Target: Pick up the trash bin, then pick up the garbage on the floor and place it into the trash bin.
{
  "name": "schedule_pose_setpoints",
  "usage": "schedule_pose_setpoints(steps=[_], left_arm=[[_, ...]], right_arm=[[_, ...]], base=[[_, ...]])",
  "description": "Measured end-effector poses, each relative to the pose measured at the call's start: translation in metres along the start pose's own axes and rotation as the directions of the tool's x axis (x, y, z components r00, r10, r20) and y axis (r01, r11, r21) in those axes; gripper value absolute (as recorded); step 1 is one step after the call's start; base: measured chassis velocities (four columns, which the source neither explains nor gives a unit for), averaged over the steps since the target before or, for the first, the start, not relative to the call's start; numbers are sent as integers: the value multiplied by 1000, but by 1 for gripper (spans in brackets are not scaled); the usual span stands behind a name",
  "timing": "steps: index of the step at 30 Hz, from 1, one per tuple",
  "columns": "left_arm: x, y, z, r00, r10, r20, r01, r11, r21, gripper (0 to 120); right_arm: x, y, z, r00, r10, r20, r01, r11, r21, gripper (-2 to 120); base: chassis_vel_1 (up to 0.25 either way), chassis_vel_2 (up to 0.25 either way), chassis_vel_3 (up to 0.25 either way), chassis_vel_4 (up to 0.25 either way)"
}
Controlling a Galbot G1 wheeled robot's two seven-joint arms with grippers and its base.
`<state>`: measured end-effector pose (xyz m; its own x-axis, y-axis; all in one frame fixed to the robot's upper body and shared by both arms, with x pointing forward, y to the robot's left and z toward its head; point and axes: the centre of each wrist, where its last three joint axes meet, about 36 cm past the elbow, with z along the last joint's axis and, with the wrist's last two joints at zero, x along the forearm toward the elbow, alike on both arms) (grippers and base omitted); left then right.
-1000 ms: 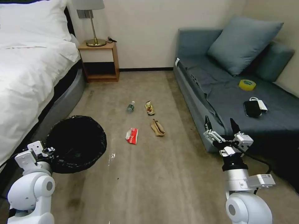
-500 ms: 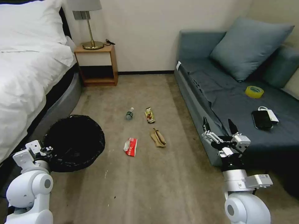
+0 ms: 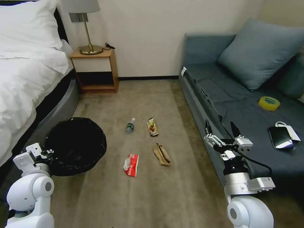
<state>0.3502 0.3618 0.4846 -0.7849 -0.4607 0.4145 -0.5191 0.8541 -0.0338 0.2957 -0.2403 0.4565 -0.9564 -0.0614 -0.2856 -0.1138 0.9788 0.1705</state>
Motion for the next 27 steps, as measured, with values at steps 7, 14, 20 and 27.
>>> schedule_pose_setpoints(steps=[7,14,20,27], left_arm=[[-3,0,1,1000,-2,-6,2,1000,5,2],[-5,0,1,1000,-6,-6,6,1000,9,2],[-5,2,1,1000,-9,-8,9,1000,7,2],[-6,1,1,1000,-5,-8,5,1000,2,2]], right_arm=[[-2,0,2,1000,-5,-3,5,1000,1,100],[-7,3,7,999,-28,-18,28,1000,-5,100],[-20,11,18,997,-60,-50,60,998,-1,100],[-49,33,45,952,-128,-277,112,991,-74,100]], base=[[-174,186,185,-176],[-177,182,175,-174],[-109,123,114,-131],[6,8,5,0]])
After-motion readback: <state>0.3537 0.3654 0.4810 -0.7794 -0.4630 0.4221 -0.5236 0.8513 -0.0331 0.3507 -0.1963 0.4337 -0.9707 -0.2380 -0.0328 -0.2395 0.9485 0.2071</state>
